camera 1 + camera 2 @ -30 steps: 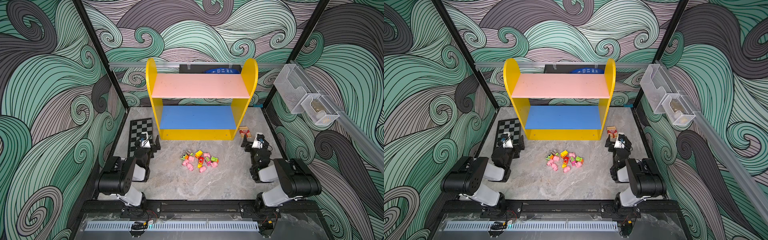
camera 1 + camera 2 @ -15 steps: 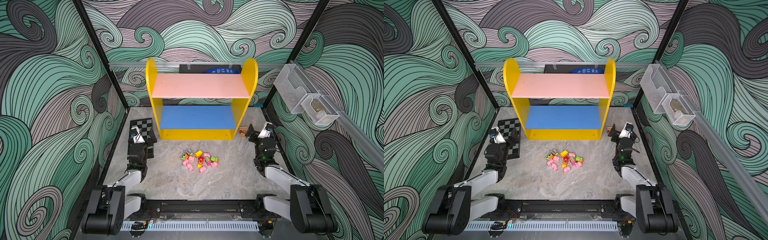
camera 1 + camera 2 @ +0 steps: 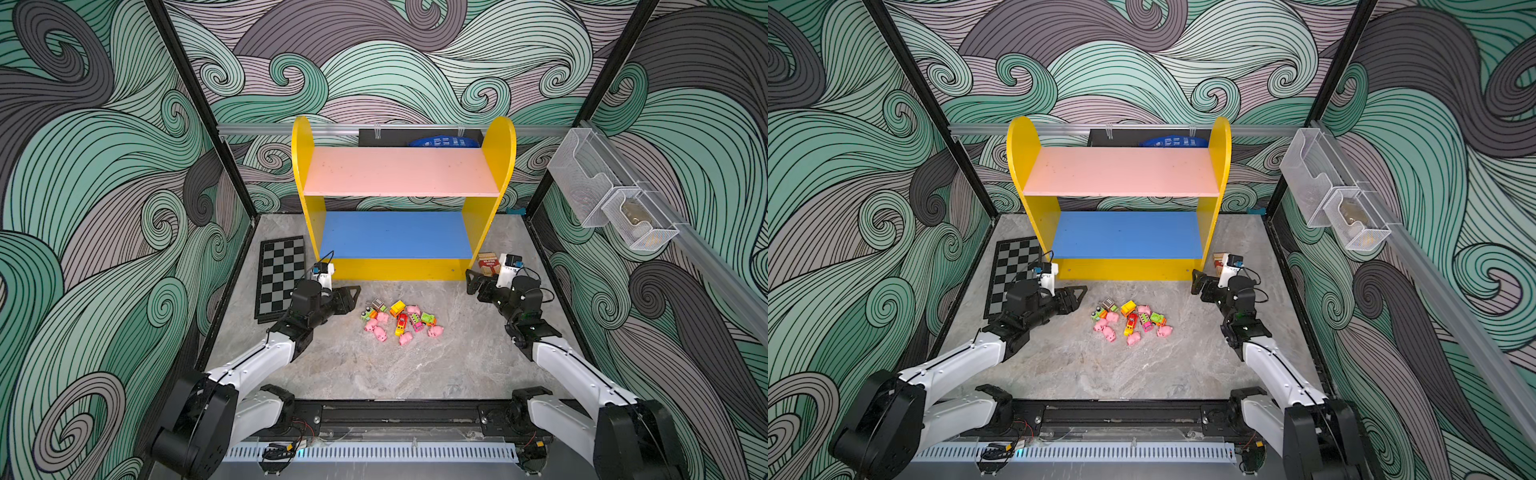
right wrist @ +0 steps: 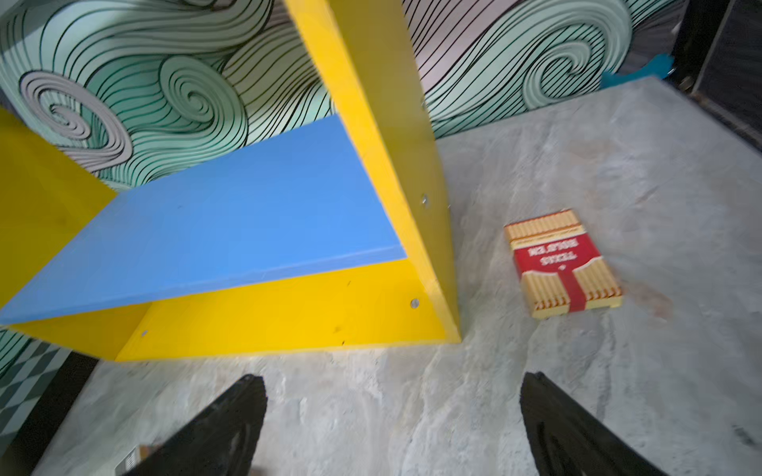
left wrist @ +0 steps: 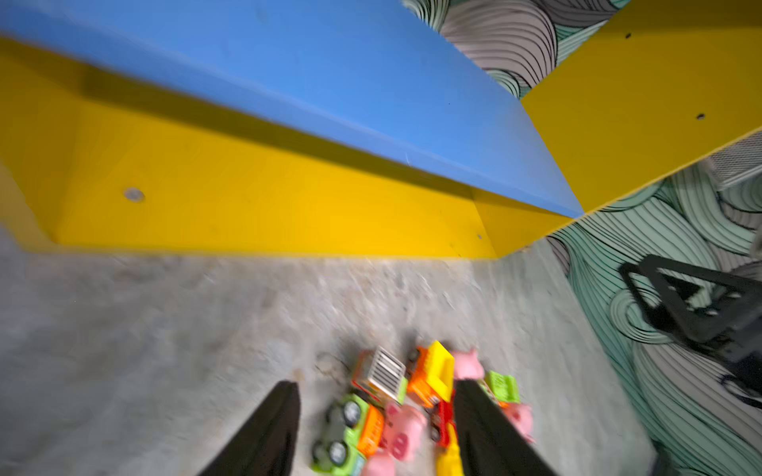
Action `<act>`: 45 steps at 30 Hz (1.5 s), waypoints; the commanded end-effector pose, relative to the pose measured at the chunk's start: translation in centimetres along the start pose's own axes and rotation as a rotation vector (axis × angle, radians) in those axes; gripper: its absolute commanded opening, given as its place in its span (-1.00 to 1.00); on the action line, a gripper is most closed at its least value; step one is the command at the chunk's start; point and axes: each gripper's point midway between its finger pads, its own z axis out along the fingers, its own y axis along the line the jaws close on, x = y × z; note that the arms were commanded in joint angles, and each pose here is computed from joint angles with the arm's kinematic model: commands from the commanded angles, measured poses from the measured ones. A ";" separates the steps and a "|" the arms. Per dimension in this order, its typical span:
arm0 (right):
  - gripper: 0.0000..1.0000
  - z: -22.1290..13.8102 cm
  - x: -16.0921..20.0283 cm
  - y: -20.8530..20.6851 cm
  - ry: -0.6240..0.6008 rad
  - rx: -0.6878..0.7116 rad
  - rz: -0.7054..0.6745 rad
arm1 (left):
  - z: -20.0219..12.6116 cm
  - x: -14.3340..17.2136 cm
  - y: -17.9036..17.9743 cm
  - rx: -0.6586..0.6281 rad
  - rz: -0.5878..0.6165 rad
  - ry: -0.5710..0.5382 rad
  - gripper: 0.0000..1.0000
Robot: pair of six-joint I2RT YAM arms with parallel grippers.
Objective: Organize plastic toys on shelves
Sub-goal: Pick up the plastic toy at the center of the board.
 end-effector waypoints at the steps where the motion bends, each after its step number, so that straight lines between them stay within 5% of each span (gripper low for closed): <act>1: 1.00 -0.1 3.5 1.6 0.132 -0.082 0.027 | 0.3 4.2 -2.0 0.059 -0.091 0.171 0.08; 7: 1.00 0.0 5.8 3.2 0.199 -0.132 0.015 | 1.0 8.2 -5.7 0.130 -0.200 0.288 -0.08; 14: 1.00 0.0 6.7 4.4 0.227 -0.166 -0.008 | 2.0 11.7 -4.1 -0.027 -0.290 0.369 -0.22; 30: 1.00 0.1 6.4 5.4 0.226 -0.185 -0.013 | 2.4 12.0 -2.2 -0.190 -0.210 0.332 -0.15; 45: 1.00 0.2 6.5 5.3 0.228 -0.178 -0.007 | 3.3 13.4 -2.0 -0.204 -0.193 0.363 -0.33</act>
